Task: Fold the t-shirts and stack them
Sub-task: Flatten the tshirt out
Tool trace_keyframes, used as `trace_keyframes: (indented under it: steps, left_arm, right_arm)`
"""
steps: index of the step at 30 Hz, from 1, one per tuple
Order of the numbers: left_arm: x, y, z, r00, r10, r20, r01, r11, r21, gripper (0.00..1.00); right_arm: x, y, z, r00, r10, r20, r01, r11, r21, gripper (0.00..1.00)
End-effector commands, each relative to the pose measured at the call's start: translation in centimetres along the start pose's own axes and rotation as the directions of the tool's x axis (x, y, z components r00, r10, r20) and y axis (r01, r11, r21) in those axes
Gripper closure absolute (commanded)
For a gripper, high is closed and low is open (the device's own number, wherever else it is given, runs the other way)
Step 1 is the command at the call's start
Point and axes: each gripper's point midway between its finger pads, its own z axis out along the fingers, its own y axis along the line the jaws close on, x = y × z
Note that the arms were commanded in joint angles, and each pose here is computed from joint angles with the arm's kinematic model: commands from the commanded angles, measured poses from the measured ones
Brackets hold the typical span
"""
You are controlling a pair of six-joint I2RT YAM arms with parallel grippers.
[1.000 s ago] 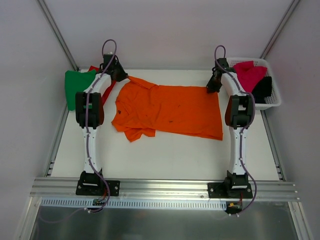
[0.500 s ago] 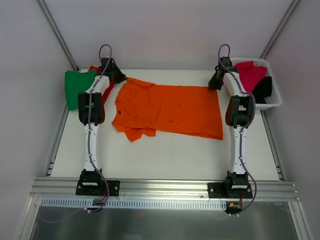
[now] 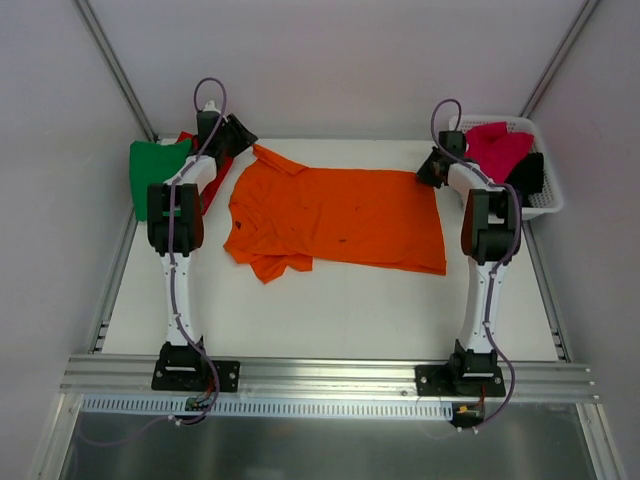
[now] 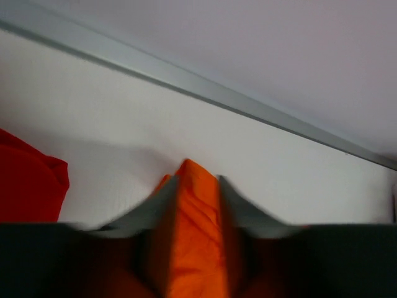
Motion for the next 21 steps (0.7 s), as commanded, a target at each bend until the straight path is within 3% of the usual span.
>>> trace_keyframes:
  steps: [1, 3, 4, 5, 7, 13, 16, 19, 21]
  left_arm:
    - [-8.5, -7.9, -5.3, 0.958, 0.129, 0.257, -0.168, 0.976, 0.135, 0.47]
    - [-8.6, -8.6, -7.0, 0.943, 0.172, 0.286, -0.215, 0.968, 0.126, 0.26]
    - [-8.8, -9.1, -7.5, 0.931, 0.2, 0.304, -0.246, 0.962, 0.119, 0.05]
    - [-9.2, -10.6, -8.7, 0.917, 0.227, 0.328, -0.279, 0.952, 0.122, 0.01]
    - [-9.0, -10.8, -9.5, 0.89, 0.293, 0.349, -0.342, 0.936, 0.086, 0.01]
    - [-8.3, -14.5, -14.3, 0.822, 0.384, 0.421, -0.443, 0.895, 0.049, 0.01]
    - [-6.0, -15.8, -16.2, 0.806, 0.431, 0.407, -0.479, 0.878, 0.018, 0.01]
    - [-2.7, -15.5, -18.2, 0.835, 0.432, 0.341, -0.453, 0.892, -0.02, 0.04]
    - [0.5, -12.7, -18.9, 0.874, 0.423, 0.239, -0.411, 0.906, -0.099, 0.09]
  right_arm:
    - [-2.7, 2.6, -3.6, 0.983, -0.045, 0.181, 0.062, 0.994, -0.093, 0.99]
    - [-4.0, 4.1, -5.4, 0.946, -0.043, 0.322, 0.101, 0.981, -0.163, 1.0]
    - [-7.4, 6.0, -9.4, 0.871, -0.009, 0.49, 0.124, 0.971, -0.203, 0.97]
    - [-5.0, 4.2, -9.1, 0.877, -0.034, 0.479, 0.126, 0.979, -0.161, 0.87]
    - [-5.7, 5.7, -12.2, 0.834, -0.076, 0.546, 0.189, 0.97, -0.154, 0.63]
    - [-4.5, 7.4, -16.3, 0.792, -0.159, 0.589, 0.286, 0.949, -0.129, 0.12]
    - [-3.6, 7.3, -18.0, 0.801, -0.156, 0.577, 0.285, 0.948, -0.139, 0.08]
    - [-1.8, 5.7, -19.9, 0.832, -0.12, 0.541, 0.23, 0.963, -0.139, 0.1]
    - [0.6, 4.6, -21.5, 0.849, -0.105, 0.518, 0.209, 0.967, -0.148, 0.1]
